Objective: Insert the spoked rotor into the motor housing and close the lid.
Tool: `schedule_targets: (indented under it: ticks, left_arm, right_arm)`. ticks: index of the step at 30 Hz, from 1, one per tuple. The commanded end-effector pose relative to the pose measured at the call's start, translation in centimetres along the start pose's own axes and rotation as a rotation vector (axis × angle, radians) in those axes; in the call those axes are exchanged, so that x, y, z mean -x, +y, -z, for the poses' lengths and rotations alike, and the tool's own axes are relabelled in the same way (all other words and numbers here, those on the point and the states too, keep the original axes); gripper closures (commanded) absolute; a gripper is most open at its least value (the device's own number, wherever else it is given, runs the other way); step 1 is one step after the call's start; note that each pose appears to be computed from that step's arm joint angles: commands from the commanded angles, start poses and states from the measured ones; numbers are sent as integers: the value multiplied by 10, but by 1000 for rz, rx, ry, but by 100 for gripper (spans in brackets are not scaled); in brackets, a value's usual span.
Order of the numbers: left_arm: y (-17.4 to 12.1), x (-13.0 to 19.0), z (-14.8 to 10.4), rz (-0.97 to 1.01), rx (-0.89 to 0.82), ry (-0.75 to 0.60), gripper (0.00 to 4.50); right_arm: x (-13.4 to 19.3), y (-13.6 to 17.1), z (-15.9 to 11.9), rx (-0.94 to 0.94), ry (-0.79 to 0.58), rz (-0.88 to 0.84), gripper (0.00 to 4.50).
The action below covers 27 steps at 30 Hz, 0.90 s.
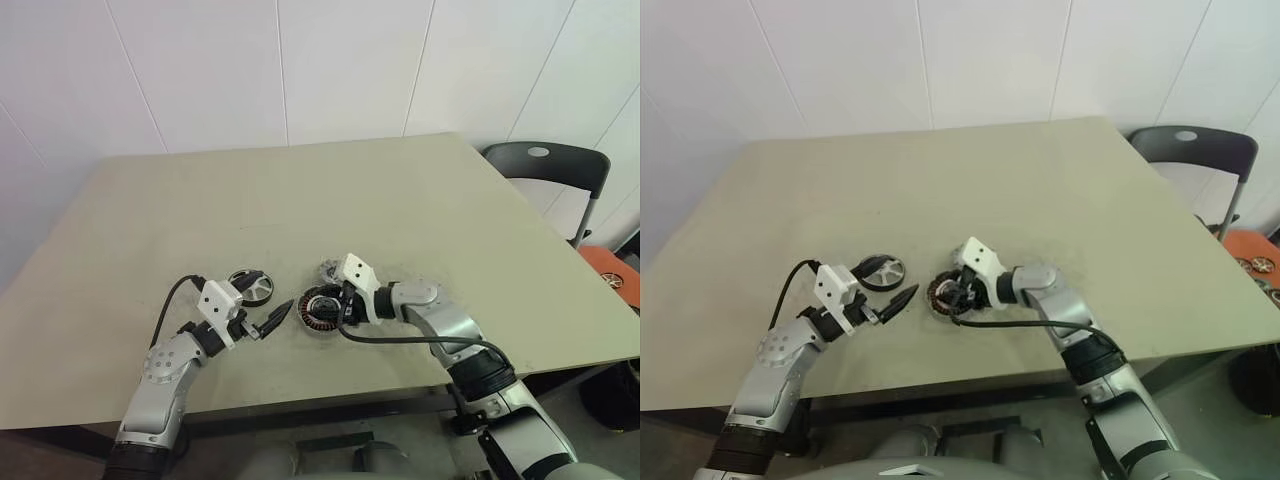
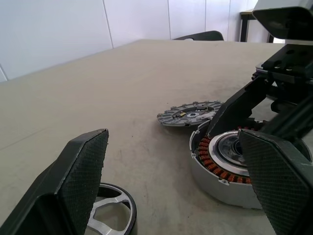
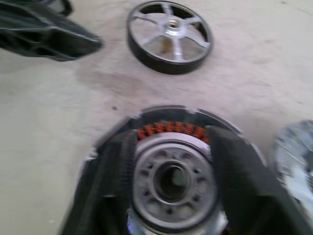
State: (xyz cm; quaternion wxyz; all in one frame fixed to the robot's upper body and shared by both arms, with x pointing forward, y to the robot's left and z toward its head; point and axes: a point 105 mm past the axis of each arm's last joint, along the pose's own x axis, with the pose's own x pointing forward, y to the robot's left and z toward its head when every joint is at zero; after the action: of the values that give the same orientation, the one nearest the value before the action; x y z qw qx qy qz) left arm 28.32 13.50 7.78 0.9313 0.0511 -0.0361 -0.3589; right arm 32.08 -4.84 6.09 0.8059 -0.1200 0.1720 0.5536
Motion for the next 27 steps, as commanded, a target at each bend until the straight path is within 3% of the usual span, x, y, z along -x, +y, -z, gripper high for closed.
schedule_targets:
  ticks: [1, 4, 10, 16, 19, 27]
  left_arm:
    - [2, -2, -9, 3, -29, -25, 0]
    - [2, -2, -8, 1, -31, -24, 0]
    - [2, -1, -9, -2, -30, -24, 0]
    - [2, -1, -8, -3, -30, -22, 0]
    - [2, -1, -8, -3, -31, -22, 0]
    - [2, -1, -9, -3, -31, -23, 0]
  right_arm:
    - [4, -9, -9, 77, 0, 32, 352]
    - [6, -7, 2, 91, 48, 11, 448]
    - [8, -8, 22, 141, 134, 18, 448]
    - [8, -17, 14, 177, 98, 68, 448]
    - [9, -20, 1, 146, 14, 89, 448]
    - [8, -15, 5, 152, 13, 82, 448]
